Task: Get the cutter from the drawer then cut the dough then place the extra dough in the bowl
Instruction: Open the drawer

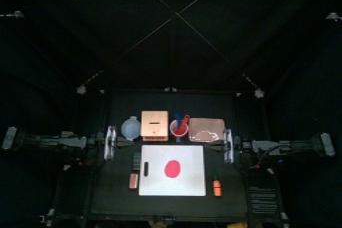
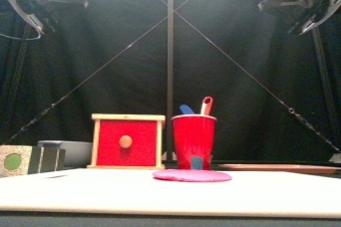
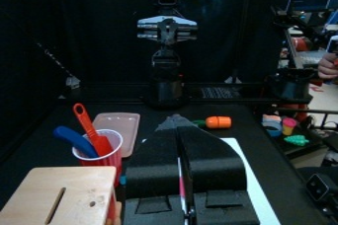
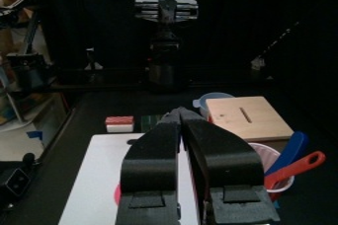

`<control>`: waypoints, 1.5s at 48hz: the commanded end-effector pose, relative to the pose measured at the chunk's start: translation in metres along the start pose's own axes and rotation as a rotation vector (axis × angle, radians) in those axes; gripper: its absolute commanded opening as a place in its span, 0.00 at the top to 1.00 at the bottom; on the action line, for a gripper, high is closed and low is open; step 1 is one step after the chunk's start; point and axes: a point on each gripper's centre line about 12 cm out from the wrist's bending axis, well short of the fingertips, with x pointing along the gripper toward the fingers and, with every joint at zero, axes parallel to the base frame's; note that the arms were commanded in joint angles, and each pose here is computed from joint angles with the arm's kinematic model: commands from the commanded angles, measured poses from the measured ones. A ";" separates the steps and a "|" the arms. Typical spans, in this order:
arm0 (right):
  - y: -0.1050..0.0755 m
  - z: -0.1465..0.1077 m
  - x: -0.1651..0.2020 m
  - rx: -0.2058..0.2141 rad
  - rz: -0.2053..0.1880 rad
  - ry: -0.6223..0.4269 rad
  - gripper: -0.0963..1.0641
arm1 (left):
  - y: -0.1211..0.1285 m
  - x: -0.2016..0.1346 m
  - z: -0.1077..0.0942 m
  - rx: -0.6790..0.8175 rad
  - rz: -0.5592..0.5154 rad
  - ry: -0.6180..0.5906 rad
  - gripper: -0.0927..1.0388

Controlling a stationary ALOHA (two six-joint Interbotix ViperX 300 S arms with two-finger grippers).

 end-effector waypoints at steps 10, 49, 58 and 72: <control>-0.017 -0.008 0.037 -0.006 -0.070 0.097 0.90 | 0.001 0.024 -0.009 -0.123 0.026 0.059 0.93; -0.126 -0.039 0.205 -0.014 -0.292 0.306 0.90 | -0.015 0.060 -0.101 -0.578 0.296 0.240 0.88; -0.136 -0.069 0.228 -0.050 -0.277 0.422 0.90 | -0.015 0.073 -0.118 -0.651 0.391 0.303 0.81; -0.147 -0.095 0.265 -0.105 -0.253 0.526 0.90 | -0.012 0.088 -0.144 -0.723 0.533 0.367 0.72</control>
